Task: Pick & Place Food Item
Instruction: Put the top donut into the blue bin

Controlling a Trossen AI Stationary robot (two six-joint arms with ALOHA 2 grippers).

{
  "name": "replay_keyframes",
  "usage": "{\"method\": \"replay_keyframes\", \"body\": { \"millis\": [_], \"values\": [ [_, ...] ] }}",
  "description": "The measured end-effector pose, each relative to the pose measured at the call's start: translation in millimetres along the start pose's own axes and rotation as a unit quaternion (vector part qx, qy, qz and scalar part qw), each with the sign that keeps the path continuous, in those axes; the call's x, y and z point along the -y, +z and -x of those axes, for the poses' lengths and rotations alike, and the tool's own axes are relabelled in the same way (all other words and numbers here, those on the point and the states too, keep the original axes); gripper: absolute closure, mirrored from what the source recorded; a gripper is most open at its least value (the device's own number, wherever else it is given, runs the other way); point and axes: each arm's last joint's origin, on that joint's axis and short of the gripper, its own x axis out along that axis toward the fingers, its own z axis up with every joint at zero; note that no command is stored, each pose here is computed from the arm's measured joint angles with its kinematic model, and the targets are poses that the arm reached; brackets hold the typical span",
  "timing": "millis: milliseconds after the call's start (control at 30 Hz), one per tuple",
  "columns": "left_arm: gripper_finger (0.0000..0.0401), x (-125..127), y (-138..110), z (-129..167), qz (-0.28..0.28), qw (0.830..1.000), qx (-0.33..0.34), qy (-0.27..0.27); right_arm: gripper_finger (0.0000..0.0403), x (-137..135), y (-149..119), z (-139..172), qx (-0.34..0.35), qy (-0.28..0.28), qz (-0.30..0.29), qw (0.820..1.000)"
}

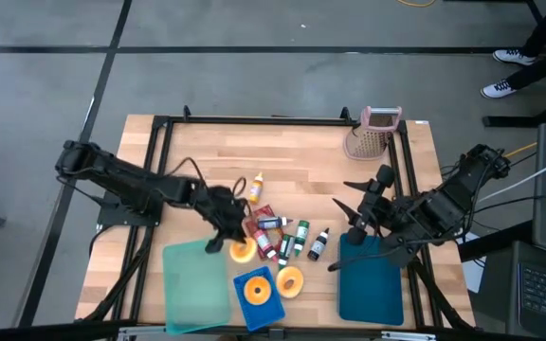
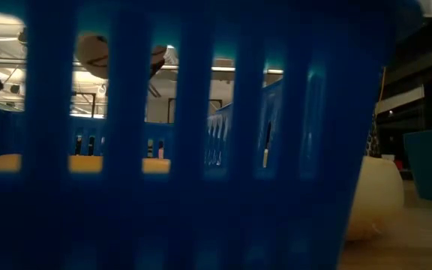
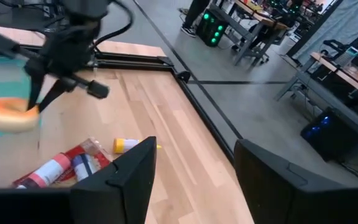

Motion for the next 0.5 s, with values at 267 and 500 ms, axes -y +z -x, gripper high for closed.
{"method": "replay_keyframes", "body": {
  "millis": [267,500],
  "values": [
    [0.0389,17.1,-1.2,-44.2,0.005,1.000,-0.001,-0.021,0.0191,0.0,-0.5,-0.1,-0.001,-0.001,0.005,1.000],
    [0.0389,27.1,9.9,-92.0,-0.005,0.996,-0.048,-0.069,0.0191,0.4,-1.3,-0.2,-0.003,-0.002,0.012,1.000]
  ]
}}
